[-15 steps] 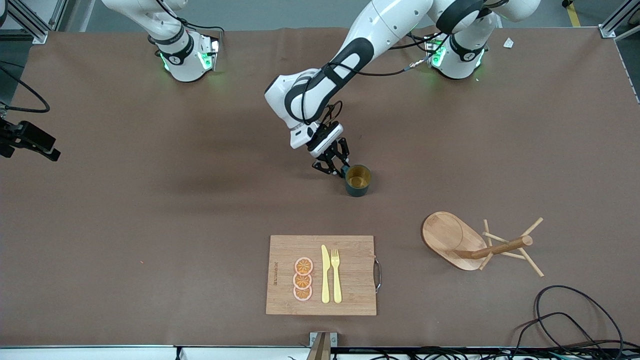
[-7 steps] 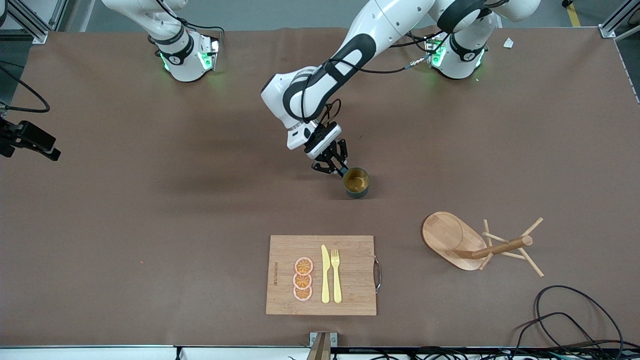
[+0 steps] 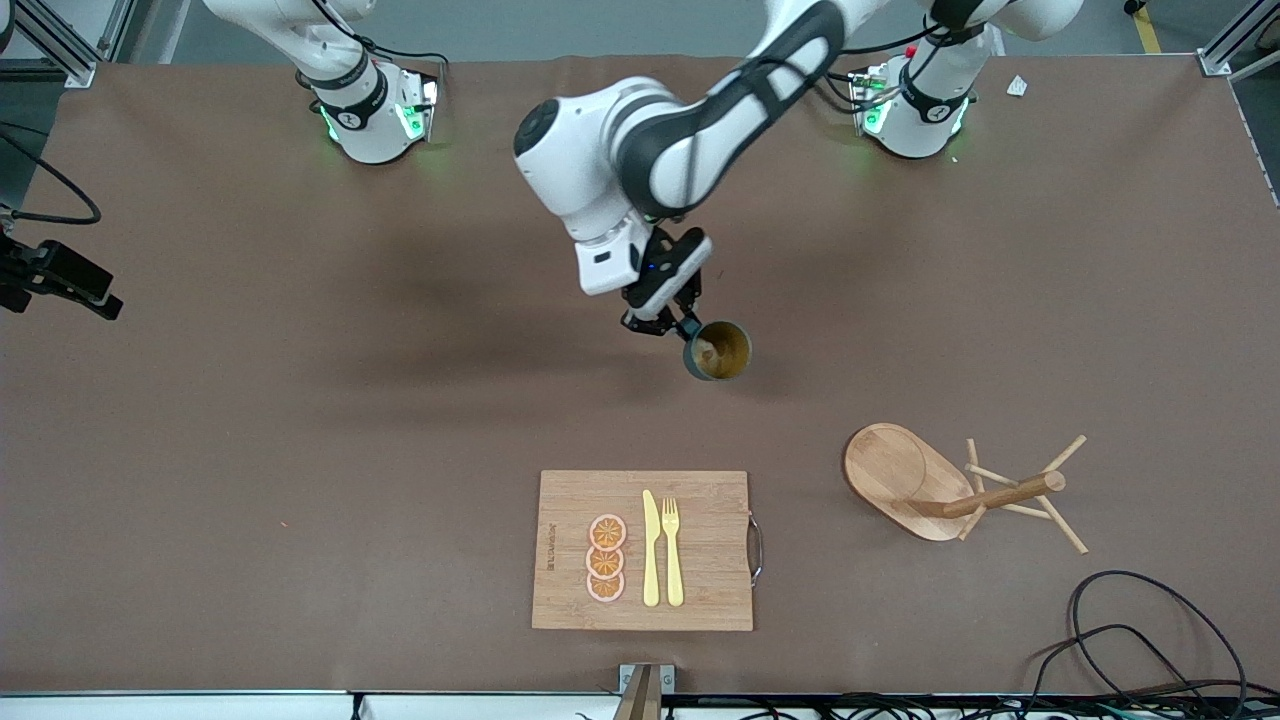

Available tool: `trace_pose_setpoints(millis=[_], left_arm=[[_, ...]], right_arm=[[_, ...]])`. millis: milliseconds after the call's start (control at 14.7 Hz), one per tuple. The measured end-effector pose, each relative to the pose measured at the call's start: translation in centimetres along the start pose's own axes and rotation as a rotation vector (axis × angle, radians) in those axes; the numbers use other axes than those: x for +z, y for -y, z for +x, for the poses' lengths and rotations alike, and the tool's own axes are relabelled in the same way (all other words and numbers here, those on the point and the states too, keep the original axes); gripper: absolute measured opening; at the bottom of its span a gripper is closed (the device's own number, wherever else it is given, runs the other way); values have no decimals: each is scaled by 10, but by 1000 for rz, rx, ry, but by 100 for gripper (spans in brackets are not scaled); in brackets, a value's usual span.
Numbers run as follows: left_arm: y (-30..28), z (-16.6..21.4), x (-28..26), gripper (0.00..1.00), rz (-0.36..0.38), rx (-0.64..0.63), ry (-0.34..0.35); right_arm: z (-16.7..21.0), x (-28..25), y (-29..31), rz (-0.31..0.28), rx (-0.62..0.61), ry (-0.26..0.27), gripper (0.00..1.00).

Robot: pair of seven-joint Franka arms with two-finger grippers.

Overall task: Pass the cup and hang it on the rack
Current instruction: 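Lift the mug and carry it to the wooden rack with the left gripper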

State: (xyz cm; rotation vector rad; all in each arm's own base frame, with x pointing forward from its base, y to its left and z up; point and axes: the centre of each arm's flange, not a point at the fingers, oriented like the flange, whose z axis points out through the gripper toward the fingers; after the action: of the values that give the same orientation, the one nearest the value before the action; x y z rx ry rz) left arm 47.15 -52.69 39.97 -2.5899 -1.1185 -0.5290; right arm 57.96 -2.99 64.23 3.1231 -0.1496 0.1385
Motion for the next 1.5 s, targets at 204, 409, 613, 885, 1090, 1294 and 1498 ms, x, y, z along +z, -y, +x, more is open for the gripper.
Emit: trace_pose_setpoints(millis=[204,409,613,885,1090,1294,1498], left_arm=[[12,75,-33,21,-29,-112,197],[22,142,-38,21,-50,-205,375],[31,207,-21,21,-66,-278,533],[50,294,14,21,-125,-348,744],[71,352,38,21,-200,-384,914],[96,402,69,21,-277,-407,1017],[110,427,100,21,-324,-406,1074]], right_arm=[[0,0,0,0,0,0,100],[0,0,0,0,-1,0,100],[0,-1,1,0,-13,-1,100],[0,-5,2,1,-25,-11,100],[0,-6,2,1,-41,-11,100],[0,-6,2,1,-43,-11,100],[0,-6,3,1,-46,-12,100]])
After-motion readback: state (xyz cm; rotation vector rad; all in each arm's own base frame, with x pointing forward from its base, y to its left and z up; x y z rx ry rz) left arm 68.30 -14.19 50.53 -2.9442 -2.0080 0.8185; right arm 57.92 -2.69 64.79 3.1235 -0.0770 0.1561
